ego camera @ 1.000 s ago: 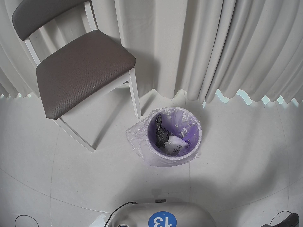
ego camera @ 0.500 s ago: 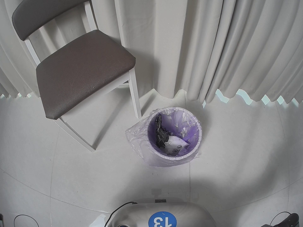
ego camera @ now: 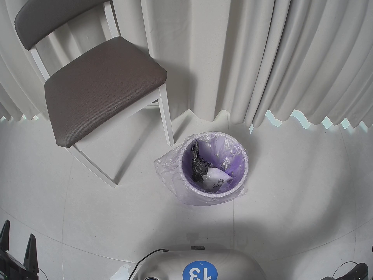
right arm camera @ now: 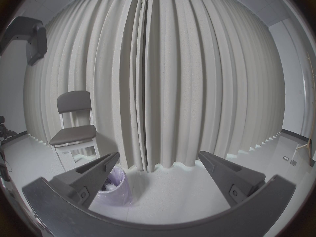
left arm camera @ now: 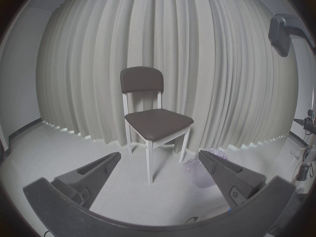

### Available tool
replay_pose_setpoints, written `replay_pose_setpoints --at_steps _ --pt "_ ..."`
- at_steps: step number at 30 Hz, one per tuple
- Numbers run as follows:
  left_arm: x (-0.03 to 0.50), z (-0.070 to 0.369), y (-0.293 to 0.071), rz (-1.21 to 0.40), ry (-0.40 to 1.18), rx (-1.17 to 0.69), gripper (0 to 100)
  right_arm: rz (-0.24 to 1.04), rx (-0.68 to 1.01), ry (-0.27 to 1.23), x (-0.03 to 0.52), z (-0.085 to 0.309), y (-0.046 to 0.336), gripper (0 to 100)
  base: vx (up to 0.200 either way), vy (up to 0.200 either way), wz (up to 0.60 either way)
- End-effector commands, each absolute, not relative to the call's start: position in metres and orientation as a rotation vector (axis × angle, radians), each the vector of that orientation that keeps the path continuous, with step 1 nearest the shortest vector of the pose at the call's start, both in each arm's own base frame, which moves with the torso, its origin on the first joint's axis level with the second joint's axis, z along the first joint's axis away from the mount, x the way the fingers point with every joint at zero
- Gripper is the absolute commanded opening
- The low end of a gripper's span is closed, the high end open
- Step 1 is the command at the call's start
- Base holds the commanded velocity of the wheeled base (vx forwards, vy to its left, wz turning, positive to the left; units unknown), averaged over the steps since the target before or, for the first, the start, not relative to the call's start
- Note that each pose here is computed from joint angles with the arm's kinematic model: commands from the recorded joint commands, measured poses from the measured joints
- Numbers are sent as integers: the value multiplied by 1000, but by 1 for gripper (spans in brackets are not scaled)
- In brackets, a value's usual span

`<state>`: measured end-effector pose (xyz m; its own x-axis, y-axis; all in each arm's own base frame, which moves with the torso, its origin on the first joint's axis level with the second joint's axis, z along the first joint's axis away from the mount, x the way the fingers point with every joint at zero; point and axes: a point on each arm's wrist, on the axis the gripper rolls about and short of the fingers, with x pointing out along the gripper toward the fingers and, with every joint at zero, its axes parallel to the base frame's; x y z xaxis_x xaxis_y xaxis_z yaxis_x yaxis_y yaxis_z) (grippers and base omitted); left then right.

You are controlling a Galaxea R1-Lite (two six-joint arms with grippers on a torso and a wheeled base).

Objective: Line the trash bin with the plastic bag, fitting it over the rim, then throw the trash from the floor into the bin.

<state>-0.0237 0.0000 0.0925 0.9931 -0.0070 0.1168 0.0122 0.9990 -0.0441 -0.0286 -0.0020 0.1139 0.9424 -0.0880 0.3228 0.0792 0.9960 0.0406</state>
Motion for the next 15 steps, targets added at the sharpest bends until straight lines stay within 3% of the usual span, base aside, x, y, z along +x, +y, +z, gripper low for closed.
replay_pose_setpoints --at_steps 1,15 --pt "-23 82 0 -1 -60 -45 100 -82 24 -296 -27 106 -2 100 0 0 0" --pt "-23 75 0 -14 6 5 100 -84 3 -136 -24 90 -2 100 0 0 0"
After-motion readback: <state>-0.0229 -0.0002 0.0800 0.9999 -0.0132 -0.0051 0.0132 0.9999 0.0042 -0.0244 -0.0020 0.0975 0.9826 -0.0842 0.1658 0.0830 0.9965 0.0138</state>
